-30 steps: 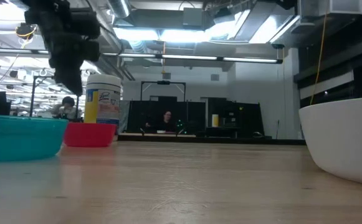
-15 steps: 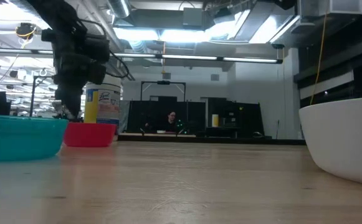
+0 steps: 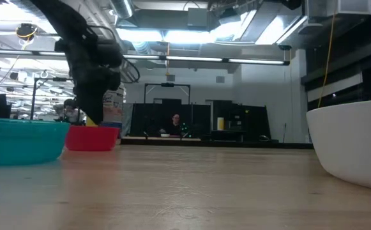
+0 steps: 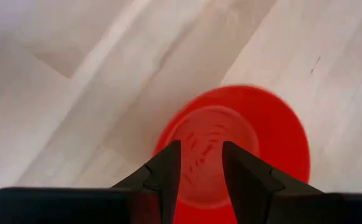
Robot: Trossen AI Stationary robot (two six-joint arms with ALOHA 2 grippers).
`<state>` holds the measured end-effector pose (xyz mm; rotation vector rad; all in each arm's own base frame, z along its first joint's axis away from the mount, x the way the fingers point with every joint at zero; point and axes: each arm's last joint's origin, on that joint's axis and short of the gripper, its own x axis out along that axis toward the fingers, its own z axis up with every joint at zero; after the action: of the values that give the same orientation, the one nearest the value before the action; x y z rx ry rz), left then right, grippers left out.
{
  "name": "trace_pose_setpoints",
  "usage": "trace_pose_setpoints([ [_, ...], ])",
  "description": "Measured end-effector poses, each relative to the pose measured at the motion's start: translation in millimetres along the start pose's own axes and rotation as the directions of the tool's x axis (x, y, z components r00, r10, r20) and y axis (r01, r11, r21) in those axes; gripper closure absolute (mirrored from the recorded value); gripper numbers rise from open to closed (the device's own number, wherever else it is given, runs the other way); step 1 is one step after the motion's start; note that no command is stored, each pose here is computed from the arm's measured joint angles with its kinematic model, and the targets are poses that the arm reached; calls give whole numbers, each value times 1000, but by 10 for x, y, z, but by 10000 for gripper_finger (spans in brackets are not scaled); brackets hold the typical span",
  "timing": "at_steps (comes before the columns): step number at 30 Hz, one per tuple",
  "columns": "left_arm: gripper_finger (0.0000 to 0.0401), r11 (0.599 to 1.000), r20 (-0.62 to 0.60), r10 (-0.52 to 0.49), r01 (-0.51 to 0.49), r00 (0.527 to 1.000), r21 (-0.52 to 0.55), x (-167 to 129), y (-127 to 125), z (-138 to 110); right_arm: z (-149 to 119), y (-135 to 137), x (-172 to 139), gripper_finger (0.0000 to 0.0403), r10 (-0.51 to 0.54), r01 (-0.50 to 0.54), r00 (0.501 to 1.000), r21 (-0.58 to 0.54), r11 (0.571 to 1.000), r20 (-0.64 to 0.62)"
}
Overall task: Nest bowls inside each other
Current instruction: Stack the red bowl on top of the green bowl
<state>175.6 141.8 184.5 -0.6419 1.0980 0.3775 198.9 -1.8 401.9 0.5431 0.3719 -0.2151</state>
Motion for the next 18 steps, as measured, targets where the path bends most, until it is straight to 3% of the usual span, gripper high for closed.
trace_pose_setpoints([
  [7, 288, 999, -69, -2, 5, 998, 41, 144, 44, 1, 4, 0, -29, 306, 5, -5, 1000, 1, 1000, 7],
  [18, 294, 993, -72, 58, -51, 996, 104, 160, 67, 5, 15, -6, -80, 307, -1, 1, 1000, 18, 1000, 28],
])
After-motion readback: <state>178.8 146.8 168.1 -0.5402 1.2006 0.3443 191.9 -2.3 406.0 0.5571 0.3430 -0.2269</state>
